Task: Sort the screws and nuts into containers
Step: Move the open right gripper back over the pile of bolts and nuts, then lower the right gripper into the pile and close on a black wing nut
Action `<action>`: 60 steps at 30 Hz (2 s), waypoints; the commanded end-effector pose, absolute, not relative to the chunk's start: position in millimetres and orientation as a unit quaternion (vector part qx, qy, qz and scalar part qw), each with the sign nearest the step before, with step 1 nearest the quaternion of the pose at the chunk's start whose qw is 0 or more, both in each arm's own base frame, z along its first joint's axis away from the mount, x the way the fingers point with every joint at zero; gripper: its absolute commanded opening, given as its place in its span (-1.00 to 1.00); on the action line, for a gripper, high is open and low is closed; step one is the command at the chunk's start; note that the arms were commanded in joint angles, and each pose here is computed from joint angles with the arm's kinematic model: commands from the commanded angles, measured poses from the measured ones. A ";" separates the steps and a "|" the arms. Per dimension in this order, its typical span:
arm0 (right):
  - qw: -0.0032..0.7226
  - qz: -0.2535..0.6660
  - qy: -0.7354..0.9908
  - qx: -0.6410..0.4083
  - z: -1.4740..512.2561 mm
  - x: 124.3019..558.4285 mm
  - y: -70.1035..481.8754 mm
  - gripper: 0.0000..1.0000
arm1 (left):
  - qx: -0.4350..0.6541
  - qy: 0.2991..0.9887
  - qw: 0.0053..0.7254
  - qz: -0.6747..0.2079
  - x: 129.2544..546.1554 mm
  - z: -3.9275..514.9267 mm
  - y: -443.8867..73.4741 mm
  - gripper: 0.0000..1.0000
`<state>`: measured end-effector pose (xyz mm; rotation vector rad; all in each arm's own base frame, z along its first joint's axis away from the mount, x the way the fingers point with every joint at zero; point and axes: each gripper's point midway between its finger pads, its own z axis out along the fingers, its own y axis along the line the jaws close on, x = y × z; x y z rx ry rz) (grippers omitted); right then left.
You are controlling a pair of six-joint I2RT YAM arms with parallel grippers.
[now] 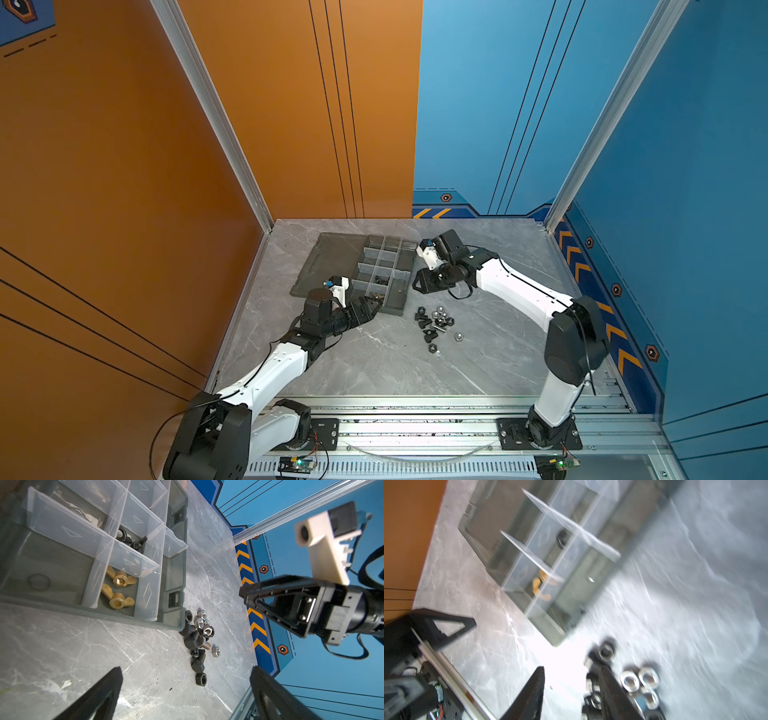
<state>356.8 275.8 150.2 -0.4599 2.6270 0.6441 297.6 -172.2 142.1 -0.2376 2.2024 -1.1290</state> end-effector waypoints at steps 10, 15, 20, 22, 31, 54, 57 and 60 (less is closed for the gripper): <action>0.114 0.172 0.973 -0.106 84.7 304.9 214.2 -0.07 | -0.087 0.845 0.310 -0.427 307.0 133.2 -182.3 0.95; 0.094 0.173 0.975 -0.105 68.8 299.2 214.0 -0.08 | -0.087 0.847 0.306 -0.426 307.0 130.8 -185.3 0.95; 0.077 0.175 0.976 -0.107 55.2 295.0 215.2 -0.08 | -0.087 0.847 0.305 -0.426 307.6 131.2 -186.5 0.95; 0.073 0.177 0.976 -0.107 51.4 294.1 216.2 -0.09 | -0.086 0.847 0.307 -0.426 308.3 132.4 -187.3 0.95; 0.056 0.188 0.975 -0.105 41.1 288.6 219.2 -0.09 | -0.085 0.851 0.299 -0.423 310.5 128.0 -191.2 0.95; 0.003 0.262 0.955 -0.140 29.8 257.9 251.0 -0.09 | -0.077 0.853 0.293 -0.425 313.3 125.4 -199.2 0.95; 0.014 0.270 0.950 -0.155 38.5 256.3 253.8 -0.09 | -0.078 0.853 0.292 -0.425 313.3 124.8 -199.4 0.95; 0.033 0.270 0.949 -0.160 47.1 261.1 249.6 -0.09 | -0.078 0.854 0.291 -0.425 313.2 124.1 -199.6 0.95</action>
